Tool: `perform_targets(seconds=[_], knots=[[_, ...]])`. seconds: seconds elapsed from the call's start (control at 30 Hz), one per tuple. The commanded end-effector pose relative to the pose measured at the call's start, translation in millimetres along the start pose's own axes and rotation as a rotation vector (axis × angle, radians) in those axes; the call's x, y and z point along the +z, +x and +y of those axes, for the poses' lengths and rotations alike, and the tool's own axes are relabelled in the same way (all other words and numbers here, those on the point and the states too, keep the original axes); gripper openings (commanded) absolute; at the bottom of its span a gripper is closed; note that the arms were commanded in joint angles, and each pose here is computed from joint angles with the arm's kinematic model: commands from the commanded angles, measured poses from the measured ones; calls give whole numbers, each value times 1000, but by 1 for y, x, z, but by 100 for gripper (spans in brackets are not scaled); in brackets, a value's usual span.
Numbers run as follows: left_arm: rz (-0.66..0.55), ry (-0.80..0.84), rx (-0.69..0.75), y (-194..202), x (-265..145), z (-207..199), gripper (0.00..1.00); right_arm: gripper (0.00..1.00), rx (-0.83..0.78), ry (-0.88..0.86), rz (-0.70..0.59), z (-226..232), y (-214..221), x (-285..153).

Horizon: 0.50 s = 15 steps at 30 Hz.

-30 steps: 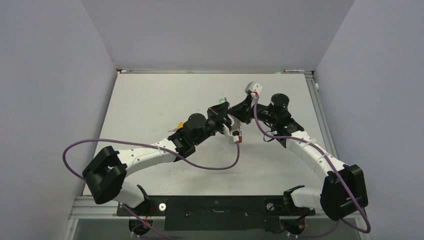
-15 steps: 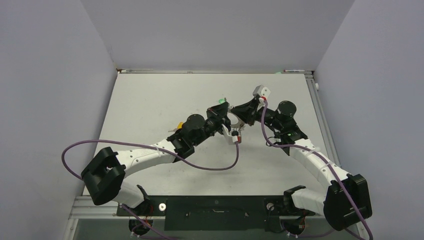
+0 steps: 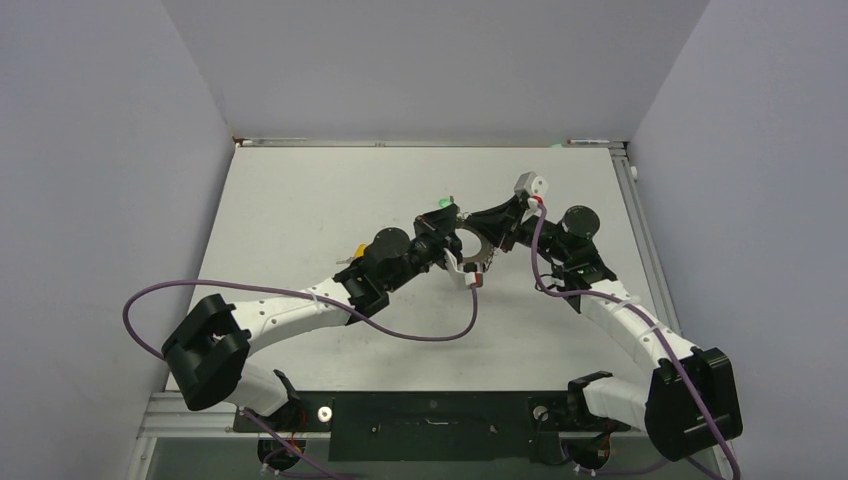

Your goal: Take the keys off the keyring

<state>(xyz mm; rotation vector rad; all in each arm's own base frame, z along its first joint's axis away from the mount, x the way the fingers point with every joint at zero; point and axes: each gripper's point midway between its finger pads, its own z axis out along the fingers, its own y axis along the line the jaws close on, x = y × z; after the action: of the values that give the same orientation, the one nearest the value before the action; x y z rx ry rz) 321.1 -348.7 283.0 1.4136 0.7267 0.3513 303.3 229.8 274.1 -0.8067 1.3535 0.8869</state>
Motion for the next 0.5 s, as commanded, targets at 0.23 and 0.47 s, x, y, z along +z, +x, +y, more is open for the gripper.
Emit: perform_targets(seconds=[0.23, 0.47], knots=[[-26, -62, 34, -10, -1, 35, 0, 42, -161, -74, 12, -5, -4, 2], [-15, -50, 66, -7, -1, 31, 0, 39, -61, -99, 77, 5, -16, 0]])
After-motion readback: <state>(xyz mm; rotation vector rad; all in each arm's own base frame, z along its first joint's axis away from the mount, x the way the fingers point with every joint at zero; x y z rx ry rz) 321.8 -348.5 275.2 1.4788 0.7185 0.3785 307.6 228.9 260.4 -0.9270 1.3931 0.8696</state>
